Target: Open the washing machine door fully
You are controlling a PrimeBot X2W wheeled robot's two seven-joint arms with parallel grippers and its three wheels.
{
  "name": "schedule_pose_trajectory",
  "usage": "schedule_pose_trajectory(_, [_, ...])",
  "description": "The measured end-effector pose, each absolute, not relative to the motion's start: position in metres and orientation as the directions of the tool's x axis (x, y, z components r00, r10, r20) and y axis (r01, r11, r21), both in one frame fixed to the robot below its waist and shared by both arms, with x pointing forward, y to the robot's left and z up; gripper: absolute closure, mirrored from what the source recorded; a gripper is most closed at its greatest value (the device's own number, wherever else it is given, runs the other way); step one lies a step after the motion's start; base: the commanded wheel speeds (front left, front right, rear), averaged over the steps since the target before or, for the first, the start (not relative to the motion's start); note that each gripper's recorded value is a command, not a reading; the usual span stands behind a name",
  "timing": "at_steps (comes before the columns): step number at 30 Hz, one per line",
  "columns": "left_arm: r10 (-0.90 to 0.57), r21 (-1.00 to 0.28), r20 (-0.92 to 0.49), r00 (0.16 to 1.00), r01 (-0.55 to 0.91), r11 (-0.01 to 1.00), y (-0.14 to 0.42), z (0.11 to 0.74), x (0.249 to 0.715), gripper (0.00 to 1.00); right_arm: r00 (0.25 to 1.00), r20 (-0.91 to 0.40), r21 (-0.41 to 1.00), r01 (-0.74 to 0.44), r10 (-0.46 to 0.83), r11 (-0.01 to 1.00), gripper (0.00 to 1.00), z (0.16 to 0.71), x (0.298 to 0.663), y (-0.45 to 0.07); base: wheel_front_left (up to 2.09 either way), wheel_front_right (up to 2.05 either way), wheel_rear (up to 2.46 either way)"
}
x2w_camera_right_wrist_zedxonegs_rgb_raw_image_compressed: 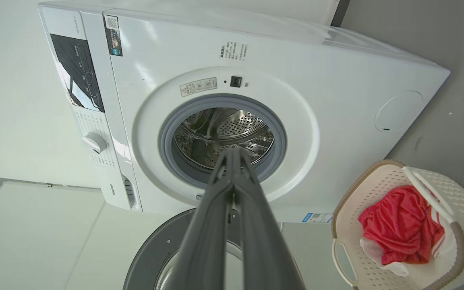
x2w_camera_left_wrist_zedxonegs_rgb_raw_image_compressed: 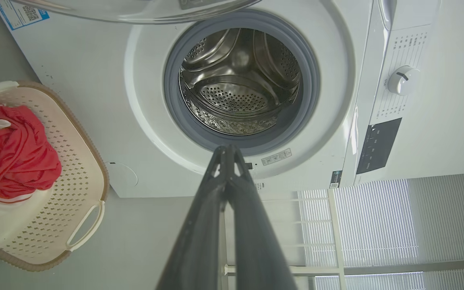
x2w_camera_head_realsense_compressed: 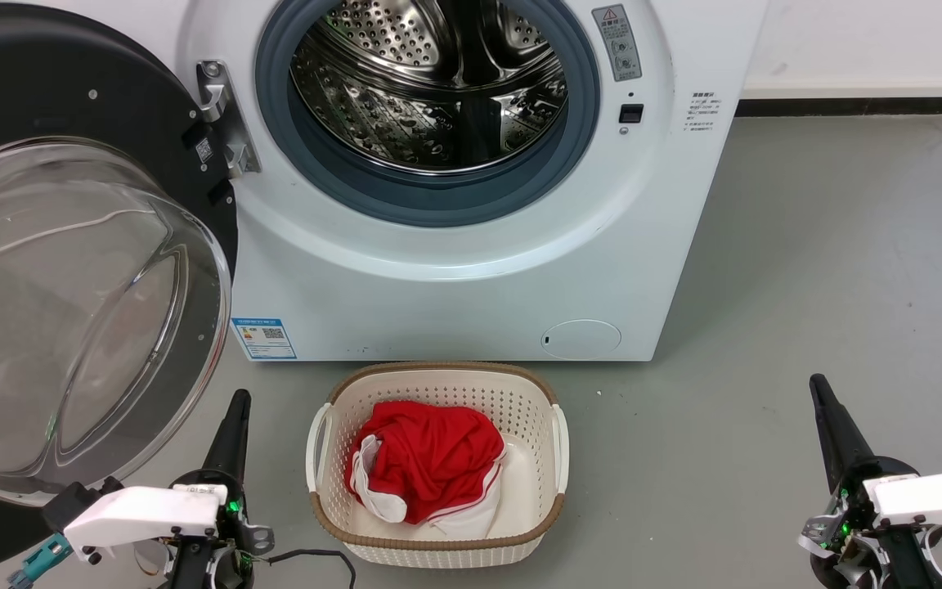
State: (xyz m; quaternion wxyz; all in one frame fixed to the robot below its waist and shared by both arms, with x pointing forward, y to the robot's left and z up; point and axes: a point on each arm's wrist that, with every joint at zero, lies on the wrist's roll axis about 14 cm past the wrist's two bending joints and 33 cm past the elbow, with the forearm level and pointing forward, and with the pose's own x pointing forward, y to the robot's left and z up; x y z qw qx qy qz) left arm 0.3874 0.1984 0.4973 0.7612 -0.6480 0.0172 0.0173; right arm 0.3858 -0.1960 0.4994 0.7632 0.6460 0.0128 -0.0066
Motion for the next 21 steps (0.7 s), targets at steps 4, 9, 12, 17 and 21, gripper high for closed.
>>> schedule_pose_trajectory(4, [0.004, -0.991, -0.043, 0.999, -0.043, 0.128, 0.1993, 0.4984, 0.3874, 1.00, 1.000, -0.026, 0.991, 0.025, 0.006, 0.134, 1.00, 0.5000, 0.3859, -0.1968, 0.00, 0.00, 0.00])
schedule_pose_trajectory(9, [0.003, -0.995, -0.035, 0.999, -0.036, 0.091, 0.1996, 0.4998, 0.3875, 1.00, 1.000, -0.024, 0.995, 0.024, 0.005, 0.097, 1.00, 0.5003, 0.3857, -0.1977, 0.00, 0.00, 0.00])
schedule_pose_trajectory(12, [0.003, -0.997, -0.029, 1.000, -0.029, 0.070, 0.1996, 0.5009, 0.3876, 1.00, 1.000, -0.021, 0.997, 0.021, 0.001, 0.075, 1.00, 0.5013, 0.3860, -0.1987, 0.00, 0.00, 0.00])
schedule_pose_trajectory(17, [0.001, -0.999, -0.020, 1.000, -0.020, 0.036, 0.1998, 0.5025, 0.3876, 1.00, 1.000, -0.011, 0.999, 0.011, 0.001, 0.039, 1.00, 0.5044, 0.3876, -0.1994, 0.00, 0.00, 0.00])
schedule_pose_trajectory(21, [-0.001, -1.000, -0.012, 1.000, -0.012, 0.009, 0.1998, 0.5041, 0.3878, 1.00, 1.000, -0.011, 1.000, 0.011, 0.002, 0.011, 1.00, 0.5041, 0.3872, -0.1999, 0.00, 0.00, 0.00])
